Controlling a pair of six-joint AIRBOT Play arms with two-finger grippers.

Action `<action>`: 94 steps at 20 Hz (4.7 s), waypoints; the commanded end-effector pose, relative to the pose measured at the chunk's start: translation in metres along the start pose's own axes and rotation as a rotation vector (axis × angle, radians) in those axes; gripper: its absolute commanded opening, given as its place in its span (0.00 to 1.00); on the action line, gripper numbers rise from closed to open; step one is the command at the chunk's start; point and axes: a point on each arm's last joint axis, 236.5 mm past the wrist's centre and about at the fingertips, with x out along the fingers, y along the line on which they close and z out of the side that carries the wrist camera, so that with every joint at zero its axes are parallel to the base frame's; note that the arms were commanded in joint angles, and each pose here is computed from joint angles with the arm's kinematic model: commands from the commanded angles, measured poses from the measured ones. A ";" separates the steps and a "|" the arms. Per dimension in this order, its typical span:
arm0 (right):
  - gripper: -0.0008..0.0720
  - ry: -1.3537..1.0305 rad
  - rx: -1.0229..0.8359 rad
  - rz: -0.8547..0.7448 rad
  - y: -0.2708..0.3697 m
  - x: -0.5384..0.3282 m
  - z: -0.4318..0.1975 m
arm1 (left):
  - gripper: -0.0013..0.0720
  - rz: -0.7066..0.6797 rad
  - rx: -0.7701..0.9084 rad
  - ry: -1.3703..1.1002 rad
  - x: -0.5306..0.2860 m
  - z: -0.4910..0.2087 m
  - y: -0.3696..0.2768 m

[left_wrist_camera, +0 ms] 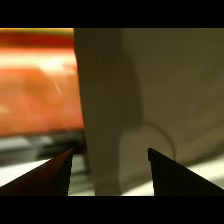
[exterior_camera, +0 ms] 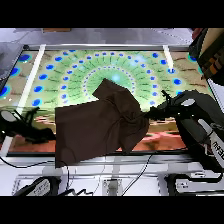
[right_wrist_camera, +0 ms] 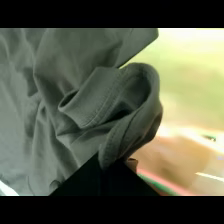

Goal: Fold the clothes and pants, and hang the long-sleeved shirts on hangers.

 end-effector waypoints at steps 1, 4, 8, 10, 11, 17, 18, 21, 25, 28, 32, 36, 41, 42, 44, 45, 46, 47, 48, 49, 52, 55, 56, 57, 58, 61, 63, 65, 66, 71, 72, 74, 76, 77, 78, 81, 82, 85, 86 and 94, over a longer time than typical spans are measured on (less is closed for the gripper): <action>0.03 -0.013 -0.004 -0.006 -0.001 0.000 0.003 | 0.77 -0.084 0.016 0.114 0.040 -0.043 -0.004; 0.03 -0.013 -0.004 -0.006 -0.001 0.000 0.003 | 0.76 -0.118 0.050 0.179 0.060 -0.066 -0.006; 0.03 -0.011 -0.003 -0.004 0.000 0.000 0.003 | 0.49 -0.170 0.027 0.197 0.079 -0.073 -0.012; 0.03 -0.012 -0.005 -0.004 0.000 0.000 0.004 | 0.16 -0.257 0.053 0.133 0.077 -0.057 -0.032; 0.03 -0.013 -0.006 -0.003 0.000 -0.001 0.004 | 0.04 -0.296 0.069 0.098 0.071 -0.047 -0.041; 0.02 -0.083 -0.121 0.000 0.023 -0.023 0.030 | 0.03 -0.269 0.224 -0.098 -0.011 0.037 -0.050; 0.02 -0.126 -0.168 -0.008 0.036 -0.037 0.044 | 0.03 -0.244 0.261 -0.182 -0.037 0.061 -0.053; 0.02 -0.298 -0.347 -0.043 0.090 -0.098 0.081 | 0.03 -0.261 0.378 -0.475 -0.134 0.121 -0.095; 0.02 -0.589 -0.606 -0.111 0.196 -0.218 0.087 | 0.03 -0.308 0.563 -0.905 -0.284 0.141 -0.177; 0.02 -0.867 -0.736 -0.138 0.280 -0.317 0.053 | 0.03 -0.187 0.650 -1.221 -0.384 0.122 -0.213; 0.02 -1.099 -0.852 -0.096 0.355 -0.394 -0.029 | 0.03 -0.026 0.657 -1.681 -0.501 0.050 -0.249; 0.02 -1.271 -0.932 -0.058 0.393 -0.437 -0.097 | 0.03 0.152 0.645 -2.014 -0.570 -0.040 -0.265; 0.02 -1.404 -0.926 -0.073 0.399 -0.466 -0.100 | 0.03 0.402 0.656 -2.001 -0.567 -0.062 -0.252; 0.02 -1.362 -0.874 -0.105 0.385 -0.458 -0.080 | 0.03 0.361 0.652 -1.914 -0.547 -0.043 -0.246; 0.02 -1.197 -0.742 -0.180 0.341 -0.423 -0.031 | 0.03 0.263 0.637 -1.646 -0.483 0.008 -0.225; 0.02 -1.077 -0.671 -0.206 0.314 -0.395 -0.007 | 0.03 0.200 0.609 -1.502 -0.445 0.034 -0.209; 0.02 -0.930 -0.591 -0.220 0.283 -0.359 0.016 | 0.03 0.135 0.576 -1.348 -0.400 0.061 -0.191; 0.02 -0.791 -0.523 -0.225 0.253 -0.323 0.034 | 0.03 0.078 0.539 -1.219 -0.359 0.083 -0.174; 0.03 -0.651 -0.446 -0.218 0.220 -0.284 0.049 | 0.03 0.020 0.492 -1.101 -0.315 0.106 -0.156; 0.03 -0.528 -0.370 -0.218 0.187 -0.246 0.061 | 0.03 -0.028 0.451 -1.000 -0.273 0.125 -0.142; 0.03 -0.324 -0.199 -0.226 0.105 -0.157 0.094 | 0.03 -0.093 0.435 -0.773 -0.160 0.178 -0.122; 0.03 -0.325 -0.105 -0.237 0.053 -0.105 0.135 | 0.03 -0.045 0.360 -0.791 -0.100 0.243 -0.107; 0.03 -0.363 -0.086 -0.246 0.040 -0.096 0.151 | 0.03 -0.011 0.341 -0.824 -0.090 0.261 -0.102; 0.03 -0.406 -0.075 -0.255 0.030 -0.091 0.165 | 0.03 0.026 0.325 -0.868 -0.084 0.277 -0.098; 0.03 -0.456 -0.070 -0.266 0.022 -0.089 0.179 | 0.03 0.067 0.311 -0.924 -0.083 0.292 -0.095; 0.07 -0.610 -0.080 -0.294 0.014 -0.097 0.215 | 0.12 0.177 0.286 -1.098 -0.099 0.323 -0.094; 0.67 -0.660 -0.084 -0.302 0.013 -0.106 0.224 | 1.00 0.219 0.274 -1.185 -0.117 0.332 -0.095; 0.77 -0.630 -0.093 -0.334 0.004 -0.118 0.220 | 0.98 0.212 0.277 -1.198 -0.129 0.328 -0.097; 0.77 -0.584 -0.095 -0.365 -0.006 -0.127 0.211 | 0.98 0.195 0.284 -1.187 -0.136 0.322 -0.099; 0.23 -0.125 -0.063 -0.407 -0.049 -0.158 0.095 | 0.68 0.124 0.406 -1.008 -0.165 0.256 -0.103; 0.23 -0.005 -0.045 -0.379 -0.053 -0.159 0.065 | 0.68 0.109 0.409 -0.981 -0.171 0.243 -0.101; 0.24 0.223 0.045 -0.291 -0.057 -0.156 -0.001 | 0.68 0.089 0.395 -0.958 -0.187 0.220 -0.094; 0.18 0.275 0.132 -0.235 -0.061 -0.143 -0.038 | 0.68 0.092 0.365 -0.961 -0.199 0.201 -0.083; 0.15 0.289 0.134 -0.226 -0.064 -0.135 -0.055 | 0.68 0.096 0.349 -0.957 -0.200 0.191 -0.076; 0.15 0.288 0.136 -0.227 -0.067 -0.126 -0.070 | 0.68 0.098 0.325 -0.946 -0.198 0.180 -0.067; 0.53 0.243 0.164 -0.257 -0.086 -0.096 -0.104 | 0.68 0.027 0.222 -0.810 -0.160 0.143 -0.048; 0.67 0.218 0.178 -0.272 -0.093 -0.088 -0.109 | 0.68 -0.012 0.181 -0.749 -0.141 0.132 -0.046; 0.67 0.149 0.240 -0.268 -0.107 -0.061 -0.118 | 0.69 -0.065 0.131 -0.633 -0.096 0.109 -0.042; 0.67 0.123 0.263 -0.265 -0.111 -0.053 -0.120 | 0.73 -0.075 0.114 -0.605 -0.083 0.102 -0.040; 0.27 -0.094 0.123 -0.051 -0.075 -0.031 -0.079 | 0.76 0.012 0.065 -0.466 -0.047 0.072 -0.010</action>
